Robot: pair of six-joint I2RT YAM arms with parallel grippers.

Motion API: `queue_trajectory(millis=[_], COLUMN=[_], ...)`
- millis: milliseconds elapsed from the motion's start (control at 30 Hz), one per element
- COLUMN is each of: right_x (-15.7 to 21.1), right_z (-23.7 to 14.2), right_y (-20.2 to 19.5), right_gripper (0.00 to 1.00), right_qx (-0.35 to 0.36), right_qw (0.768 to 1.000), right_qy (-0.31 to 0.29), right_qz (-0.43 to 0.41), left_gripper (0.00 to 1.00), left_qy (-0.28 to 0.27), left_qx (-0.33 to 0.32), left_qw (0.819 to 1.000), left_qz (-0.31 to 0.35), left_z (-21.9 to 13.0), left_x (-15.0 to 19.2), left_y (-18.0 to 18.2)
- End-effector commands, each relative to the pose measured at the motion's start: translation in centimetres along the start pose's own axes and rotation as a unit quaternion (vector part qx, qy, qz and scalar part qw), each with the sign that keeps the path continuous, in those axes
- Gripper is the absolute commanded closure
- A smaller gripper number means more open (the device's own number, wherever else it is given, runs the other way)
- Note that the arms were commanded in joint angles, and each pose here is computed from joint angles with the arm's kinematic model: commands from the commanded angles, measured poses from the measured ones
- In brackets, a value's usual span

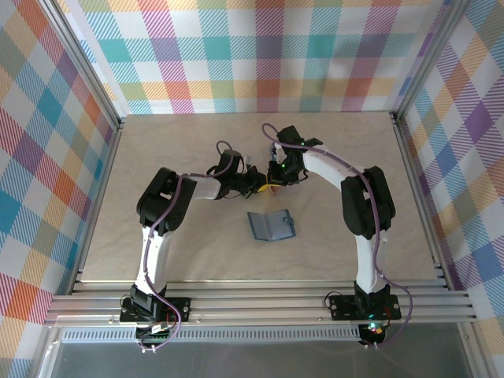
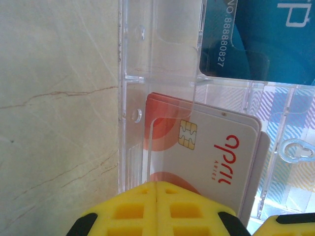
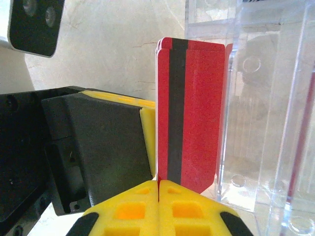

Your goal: Put the credit cards into the card holder

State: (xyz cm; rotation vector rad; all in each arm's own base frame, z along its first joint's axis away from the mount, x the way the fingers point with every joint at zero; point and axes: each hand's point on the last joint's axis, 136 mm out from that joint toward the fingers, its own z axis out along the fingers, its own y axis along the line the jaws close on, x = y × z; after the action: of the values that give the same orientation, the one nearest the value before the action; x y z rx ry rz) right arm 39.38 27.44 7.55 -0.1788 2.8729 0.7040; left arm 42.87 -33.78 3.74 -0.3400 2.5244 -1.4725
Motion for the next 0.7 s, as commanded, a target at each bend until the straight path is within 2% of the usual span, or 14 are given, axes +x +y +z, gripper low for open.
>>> queue_trajectory(millis=[0, 667], right_x=[0.5, 0.4], right_z=[-1.6, -3.3], right_y=[3.5, 2.0], right_gripper=[1.00, 1.00], right_qx=[-0.051, -0.005], right_qw=[0.998, 0.999], right_qy=[-0.002, -0.020], right_qz=[-0.025, -0.029], left_gripper=[0.96, 0.97], left_qy=[0.012, 0.010], left_qx=[-0.077, -0.094], left_qw=[0.997, 0.995], left_qz=[-0.022, -0.018], left_z=[1.5, 1.2], left_x=[2.1, 2.2], left_y=[4.5, 5.0])
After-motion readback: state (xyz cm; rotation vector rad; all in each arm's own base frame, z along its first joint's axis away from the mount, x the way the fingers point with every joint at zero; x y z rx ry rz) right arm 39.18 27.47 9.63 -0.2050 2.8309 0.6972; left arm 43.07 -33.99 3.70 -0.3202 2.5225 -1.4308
